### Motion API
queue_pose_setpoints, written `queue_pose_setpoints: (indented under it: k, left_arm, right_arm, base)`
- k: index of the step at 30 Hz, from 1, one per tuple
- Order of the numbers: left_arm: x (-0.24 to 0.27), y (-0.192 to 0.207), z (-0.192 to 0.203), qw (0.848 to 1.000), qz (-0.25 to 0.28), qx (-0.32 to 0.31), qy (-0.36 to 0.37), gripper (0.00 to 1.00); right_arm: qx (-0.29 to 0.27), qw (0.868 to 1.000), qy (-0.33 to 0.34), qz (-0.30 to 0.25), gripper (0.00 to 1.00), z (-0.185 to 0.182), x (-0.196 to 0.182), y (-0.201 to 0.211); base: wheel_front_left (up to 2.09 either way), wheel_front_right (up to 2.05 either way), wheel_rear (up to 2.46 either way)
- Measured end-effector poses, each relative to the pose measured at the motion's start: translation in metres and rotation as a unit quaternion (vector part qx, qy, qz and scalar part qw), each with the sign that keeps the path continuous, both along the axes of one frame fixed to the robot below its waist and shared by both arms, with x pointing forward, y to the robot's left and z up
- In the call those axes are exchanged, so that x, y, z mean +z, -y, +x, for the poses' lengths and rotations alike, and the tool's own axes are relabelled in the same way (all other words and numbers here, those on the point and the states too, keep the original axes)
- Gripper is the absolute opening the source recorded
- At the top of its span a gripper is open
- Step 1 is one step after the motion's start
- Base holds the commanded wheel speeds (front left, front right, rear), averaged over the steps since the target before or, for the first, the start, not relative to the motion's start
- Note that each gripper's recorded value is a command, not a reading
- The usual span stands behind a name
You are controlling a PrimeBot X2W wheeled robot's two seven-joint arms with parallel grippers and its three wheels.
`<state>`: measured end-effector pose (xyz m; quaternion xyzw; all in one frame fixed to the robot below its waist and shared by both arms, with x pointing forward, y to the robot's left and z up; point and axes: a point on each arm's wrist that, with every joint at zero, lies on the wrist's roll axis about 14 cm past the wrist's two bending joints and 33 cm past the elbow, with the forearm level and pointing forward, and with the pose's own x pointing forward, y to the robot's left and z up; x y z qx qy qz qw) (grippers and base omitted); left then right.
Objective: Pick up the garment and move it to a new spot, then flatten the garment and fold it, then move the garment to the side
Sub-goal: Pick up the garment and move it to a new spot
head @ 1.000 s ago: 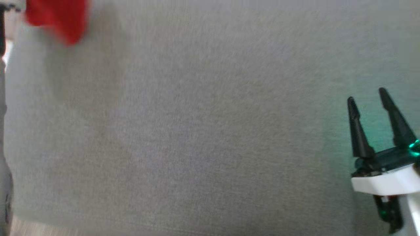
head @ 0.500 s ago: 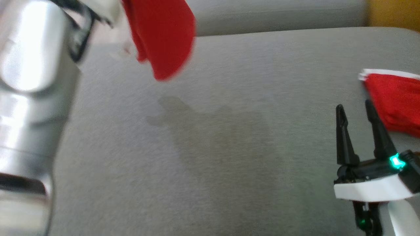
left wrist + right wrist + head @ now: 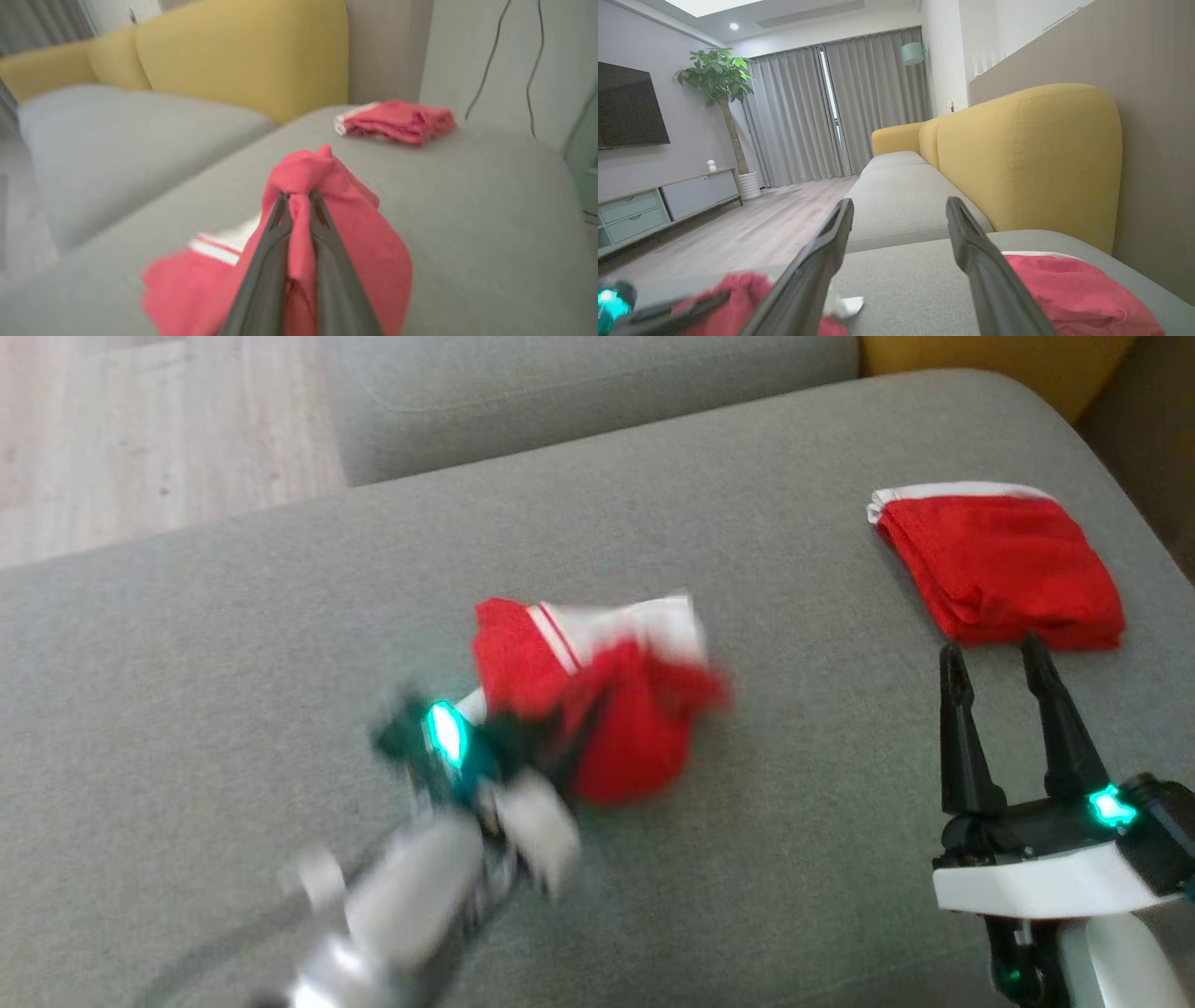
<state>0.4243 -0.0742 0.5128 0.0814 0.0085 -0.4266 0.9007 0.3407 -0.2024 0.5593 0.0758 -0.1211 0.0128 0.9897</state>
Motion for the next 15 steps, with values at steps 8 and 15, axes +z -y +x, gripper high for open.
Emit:
queue_pose_setpoints:
  k: [8, 15]
  left_arm:
    - [-0.092, -0.002, -0.079, 0.987, -0.019, 0.002, -0.158, 1.00]
    - [-0.035, -0.023, -0.064, 0.991, -0.067, 0.091, -0.068, 1.00]
  right_arm:
    - [-0.005, 0.999, -0.035, 0.006, 1.00, -0.003, -0.022, 0.001]
    - [0.023, 0.999, -0.041, 0.015, 1.00, -0.013, -0.029, -0.019]
  base:
    - [0.00, 0.00, 0.00]
    - [0.00, 0.00, 0.00]
